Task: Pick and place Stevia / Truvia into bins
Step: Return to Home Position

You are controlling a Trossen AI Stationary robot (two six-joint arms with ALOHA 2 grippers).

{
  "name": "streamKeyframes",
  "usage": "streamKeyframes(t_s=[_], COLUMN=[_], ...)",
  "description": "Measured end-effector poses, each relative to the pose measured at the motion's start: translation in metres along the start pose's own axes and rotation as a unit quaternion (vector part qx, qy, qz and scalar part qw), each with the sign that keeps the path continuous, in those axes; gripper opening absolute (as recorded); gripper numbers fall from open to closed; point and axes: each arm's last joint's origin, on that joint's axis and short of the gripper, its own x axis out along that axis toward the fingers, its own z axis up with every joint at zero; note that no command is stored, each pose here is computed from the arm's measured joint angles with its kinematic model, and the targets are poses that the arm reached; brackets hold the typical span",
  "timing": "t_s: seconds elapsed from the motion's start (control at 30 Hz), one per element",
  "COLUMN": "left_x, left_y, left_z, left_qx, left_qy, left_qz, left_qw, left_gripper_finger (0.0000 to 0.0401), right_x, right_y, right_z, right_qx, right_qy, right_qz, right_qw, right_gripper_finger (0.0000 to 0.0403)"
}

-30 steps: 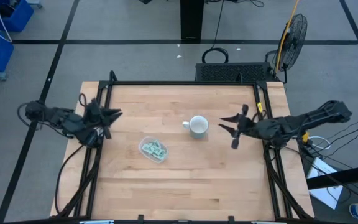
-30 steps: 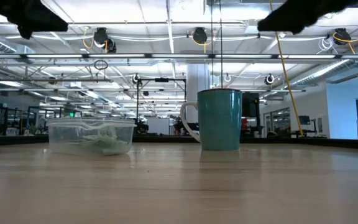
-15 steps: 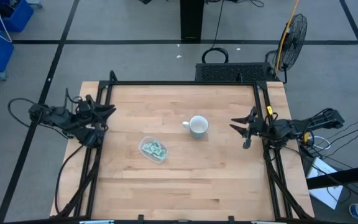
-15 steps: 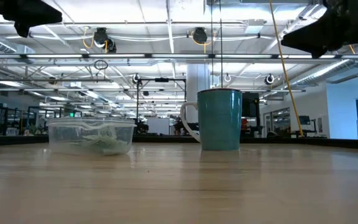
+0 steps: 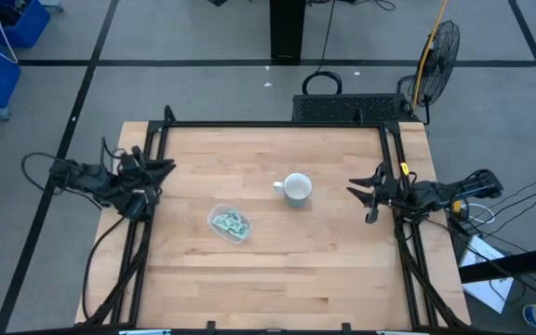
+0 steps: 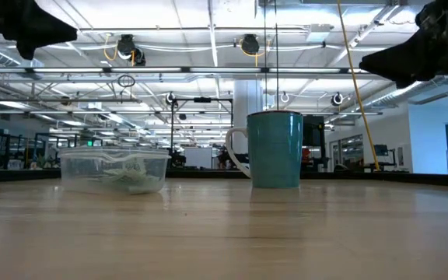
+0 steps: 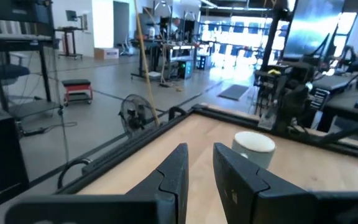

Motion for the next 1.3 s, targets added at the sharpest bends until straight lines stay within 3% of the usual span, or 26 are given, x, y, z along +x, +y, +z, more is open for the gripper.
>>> streamKeyframes(t_s=[0.27, 0.37, 0.53, 0.73, 1.0, 1.3], left_x=[0.017, 0.022, 0.026, 0.029, 0.031, 0.03], left_y=[-0.016, -0.023, -0.031, -0.033, -0.036, -0.04], left_z=[-0.037, -0.054, -0.07, -0.089, -0.091, -0.093], left_qx=[0.015, 0.044, 0.083, 0.082, 0.078, 0.095], left_qy=[-0.003, 0.006, 0.003, 0.024, -0.015, -0.029], left_qz=[-0.023, -0.081, -0.161, -0.163, -0.18, -0.242], left_qw=[1.0, 0.996, 0.983, 0.983, 0.98, 0.965], left_gripper_finger=[0.0079, 0.0079, 0.0079, 0.0079, 0.0079, 0.0079], right_x=[0.0, 0.0, 0.0, 0.0, 0.0, 0.0], right_y=[0.001, 0.003, 0.003, 0.003, 0.003, 0.003], right_z=[-0.007, -0.006, -0.004, -0.004, -0.004, -0.004], right_qx=[0.011, 0.011, 0.009, -0.001, -0.002, -0.002], right_qy=[-0.015, -0.022, -0.029, -0.029, -0.03, -0.029], right_qz=[0.011, 0.039, 0.035, 0.035, 0.035, 0.035], right_qw=[1.0, 0.999, 0.999, 0.999, 0.999, 0.999], right_gripper_finger=[0.0107, 0.0106, 0.0106, 0.0105, 0.0106, 0.0107])
